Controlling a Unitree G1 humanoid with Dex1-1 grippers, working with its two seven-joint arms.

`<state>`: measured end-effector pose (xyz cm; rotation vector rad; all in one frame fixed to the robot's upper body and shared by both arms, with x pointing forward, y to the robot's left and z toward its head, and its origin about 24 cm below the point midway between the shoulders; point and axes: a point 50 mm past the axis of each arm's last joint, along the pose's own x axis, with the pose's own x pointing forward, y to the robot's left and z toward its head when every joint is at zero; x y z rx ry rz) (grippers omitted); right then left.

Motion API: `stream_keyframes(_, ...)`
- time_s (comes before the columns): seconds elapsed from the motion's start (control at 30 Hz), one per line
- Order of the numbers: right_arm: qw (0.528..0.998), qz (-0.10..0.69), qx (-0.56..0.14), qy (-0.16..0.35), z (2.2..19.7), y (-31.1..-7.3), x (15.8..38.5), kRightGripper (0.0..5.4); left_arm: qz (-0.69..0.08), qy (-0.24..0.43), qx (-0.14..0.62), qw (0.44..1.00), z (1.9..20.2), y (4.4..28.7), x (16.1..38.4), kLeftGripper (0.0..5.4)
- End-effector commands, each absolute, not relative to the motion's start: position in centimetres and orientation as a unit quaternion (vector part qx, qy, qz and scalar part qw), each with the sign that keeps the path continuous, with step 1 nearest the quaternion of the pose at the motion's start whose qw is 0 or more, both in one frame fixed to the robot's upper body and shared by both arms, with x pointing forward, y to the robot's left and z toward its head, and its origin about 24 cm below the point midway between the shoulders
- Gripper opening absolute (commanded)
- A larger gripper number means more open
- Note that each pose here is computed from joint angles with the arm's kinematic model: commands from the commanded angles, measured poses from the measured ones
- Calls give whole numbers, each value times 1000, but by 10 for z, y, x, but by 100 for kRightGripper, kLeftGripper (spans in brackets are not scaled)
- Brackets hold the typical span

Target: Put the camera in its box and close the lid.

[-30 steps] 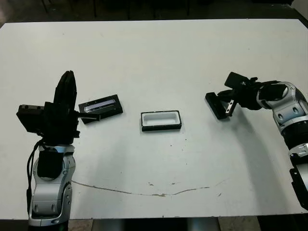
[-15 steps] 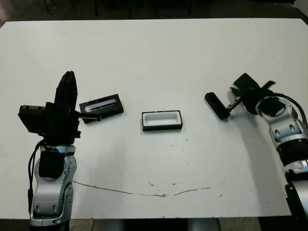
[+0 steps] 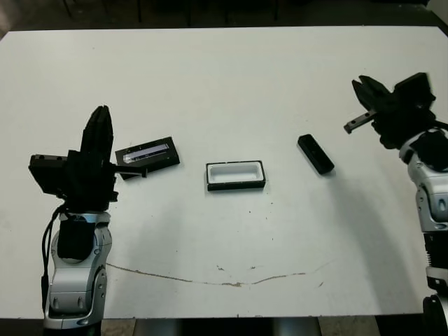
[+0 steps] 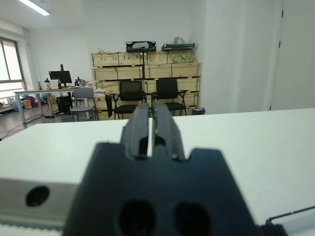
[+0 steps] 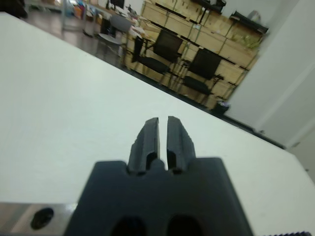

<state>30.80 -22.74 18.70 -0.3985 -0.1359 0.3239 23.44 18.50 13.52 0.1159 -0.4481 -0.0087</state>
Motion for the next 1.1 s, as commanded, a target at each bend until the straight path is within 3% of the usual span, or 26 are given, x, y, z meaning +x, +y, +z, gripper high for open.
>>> stream_keyframes(0.03, 969, 175, -169, -35, 183, -226, 296, 0, 0, -208, 64, 976, 129, 187, 234, 4)
stream_keyframes(0.27, 968, 172, -177, 47, 155, -216, 282, 0, -2, -211, 62, 976, 129, 188, 235, 4)
stream_keyframes(0.43, 953, 186, -212, 113, 132, -212, 277, 61, -4, -212, 63, 975, 129, 189, 235, 0)
stream_keyframes(0.53, 946, 216, -211, 116, 123, -210, 275, 111, -5, -211, 62, 976, 129, 189, 235, 0)
stream_keyframes(0.73, 948, 242, -179, 105, 122, -203, 271, 213, -4, -211, 63, 975, 130, 188, 236, 0)
stream_keyframes(1.1, 951, 225, -177, 116, 116, -210, 275, 405, -5, -209, 63, 976, 130, 189, 236, 0)
